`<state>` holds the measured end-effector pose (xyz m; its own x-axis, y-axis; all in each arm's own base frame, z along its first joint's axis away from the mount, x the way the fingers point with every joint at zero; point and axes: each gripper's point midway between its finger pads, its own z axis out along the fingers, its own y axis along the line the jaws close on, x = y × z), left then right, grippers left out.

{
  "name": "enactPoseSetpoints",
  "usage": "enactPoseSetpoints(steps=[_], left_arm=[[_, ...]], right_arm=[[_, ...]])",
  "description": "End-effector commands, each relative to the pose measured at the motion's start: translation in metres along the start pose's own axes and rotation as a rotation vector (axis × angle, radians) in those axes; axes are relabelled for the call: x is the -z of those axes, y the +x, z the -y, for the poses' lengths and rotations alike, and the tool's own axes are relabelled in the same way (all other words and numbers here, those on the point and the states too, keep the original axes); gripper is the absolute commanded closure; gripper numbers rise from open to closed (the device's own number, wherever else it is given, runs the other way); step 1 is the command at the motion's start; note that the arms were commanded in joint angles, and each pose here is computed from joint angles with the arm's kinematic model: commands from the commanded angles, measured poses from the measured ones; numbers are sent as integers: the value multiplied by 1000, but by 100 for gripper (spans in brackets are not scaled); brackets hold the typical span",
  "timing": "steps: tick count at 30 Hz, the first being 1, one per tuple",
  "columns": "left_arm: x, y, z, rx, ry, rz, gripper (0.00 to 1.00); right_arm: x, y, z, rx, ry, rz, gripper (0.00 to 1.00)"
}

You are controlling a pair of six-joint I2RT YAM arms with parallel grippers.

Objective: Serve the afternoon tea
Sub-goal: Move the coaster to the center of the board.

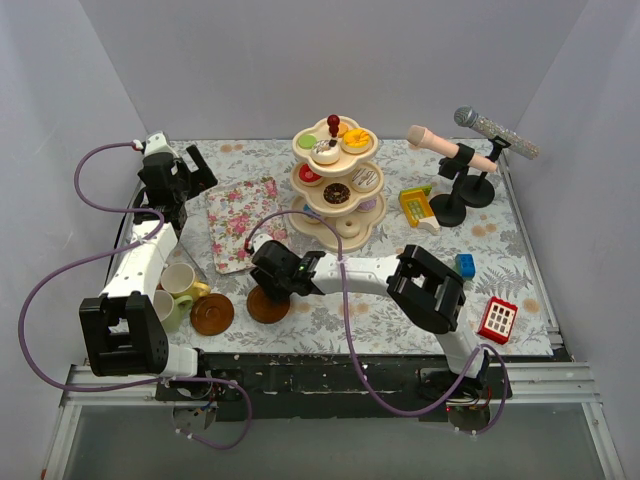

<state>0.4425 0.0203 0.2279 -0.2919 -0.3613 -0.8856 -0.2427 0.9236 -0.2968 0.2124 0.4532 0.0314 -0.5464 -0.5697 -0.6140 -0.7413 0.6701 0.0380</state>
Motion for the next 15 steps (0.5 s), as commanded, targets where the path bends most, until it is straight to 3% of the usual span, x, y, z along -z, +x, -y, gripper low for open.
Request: enactPoseSetpoints(steps=[1,15], left_arm=[[1,-1,3,-4,14,9,2],[0,3,4,-6,16,-2,2]], right_arm=[[3,32,47,-31,121,-78,46],[29,60,141,-160,314,-73,50]])
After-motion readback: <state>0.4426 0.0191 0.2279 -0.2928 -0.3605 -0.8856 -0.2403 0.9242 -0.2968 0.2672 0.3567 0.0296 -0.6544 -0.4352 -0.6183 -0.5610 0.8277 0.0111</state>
